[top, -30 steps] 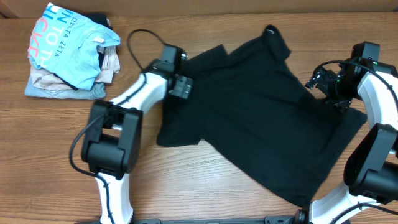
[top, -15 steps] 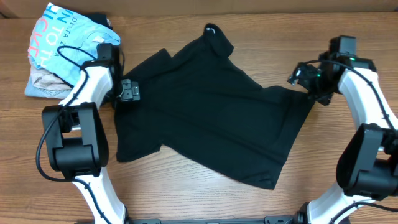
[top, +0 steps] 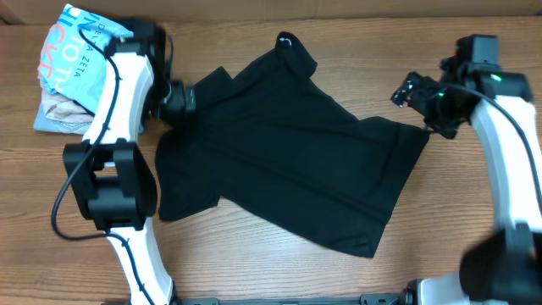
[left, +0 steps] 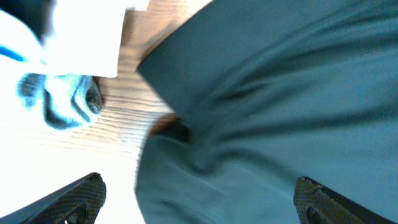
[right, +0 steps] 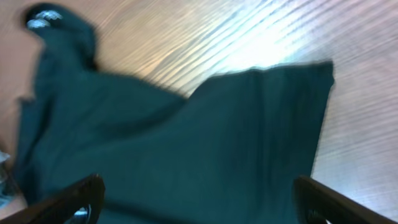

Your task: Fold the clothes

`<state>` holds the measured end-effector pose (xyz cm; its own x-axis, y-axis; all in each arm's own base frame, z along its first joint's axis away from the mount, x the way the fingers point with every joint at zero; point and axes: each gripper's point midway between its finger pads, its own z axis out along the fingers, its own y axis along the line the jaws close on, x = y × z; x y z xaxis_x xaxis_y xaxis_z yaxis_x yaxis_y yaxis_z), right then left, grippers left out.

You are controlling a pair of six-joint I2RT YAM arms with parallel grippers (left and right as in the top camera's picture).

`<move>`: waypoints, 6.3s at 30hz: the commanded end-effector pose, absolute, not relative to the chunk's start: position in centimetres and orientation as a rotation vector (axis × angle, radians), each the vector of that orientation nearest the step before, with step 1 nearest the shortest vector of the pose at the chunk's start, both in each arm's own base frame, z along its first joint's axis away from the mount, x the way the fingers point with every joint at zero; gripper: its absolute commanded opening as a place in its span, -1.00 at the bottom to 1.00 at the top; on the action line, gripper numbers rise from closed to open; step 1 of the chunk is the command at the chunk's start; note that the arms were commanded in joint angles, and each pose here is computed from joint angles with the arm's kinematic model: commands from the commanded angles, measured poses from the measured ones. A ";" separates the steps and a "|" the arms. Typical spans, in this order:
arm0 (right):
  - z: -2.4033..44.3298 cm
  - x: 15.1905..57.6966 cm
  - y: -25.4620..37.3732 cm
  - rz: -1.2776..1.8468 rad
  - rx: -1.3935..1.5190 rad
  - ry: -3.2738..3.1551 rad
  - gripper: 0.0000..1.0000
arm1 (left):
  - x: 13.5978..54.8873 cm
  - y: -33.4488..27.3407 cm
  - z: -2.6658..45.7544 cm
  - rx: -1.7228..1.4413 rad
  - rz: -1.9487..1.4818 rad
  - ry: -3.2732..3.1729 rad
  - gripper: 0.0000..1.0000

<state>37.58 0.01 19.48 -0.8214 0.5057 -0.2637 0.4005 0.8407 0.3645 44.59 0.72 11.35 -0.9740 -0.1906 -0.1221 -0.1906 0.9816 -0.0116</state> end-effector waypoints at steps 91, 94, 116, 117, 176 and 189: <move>0.7 12.9 9.8 0.406 1.263 3.105 0.31 | 36.4 -0.3 11.5 -0.562 -0.113 2.822 -0.91; 0.4 13.2 11.5 0.466 1.152 3.139 0.32 | 36.4 -0.3 11.5 -0.561 -0.113 2.823 -0.92; 1.4 12.4 12.1 0.363 1.071 3.243 -0.76 | 36.6 0.2 12.0 -0.504 -0.089 2.821 -0.92; 2.0 12.8 11.9 0.364 1.062 3.241 -0.88 | 36.9 0.4 12.4 -0.509 -0.090 2.811 -0.92; 15.4 19.3 -3.0 0.253 1.269 2.764 -0.93 | 43.9 -7.1 16.3 0.030 0.014 2.828 -0.92; 10.2 24.8 -4.2 0.246 1.270 2.827 -0.92 | 48.1 -8.3 9.7 0.042 0.008 2.831 -0.92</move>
<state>24.74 -4.02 11.26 -0.6662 0.7455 0.0204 0.7346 0.6513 0.1905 47.51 -8.61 10.35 -0.9530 0.0063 -0.3028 0.0142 0.9996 -0.0238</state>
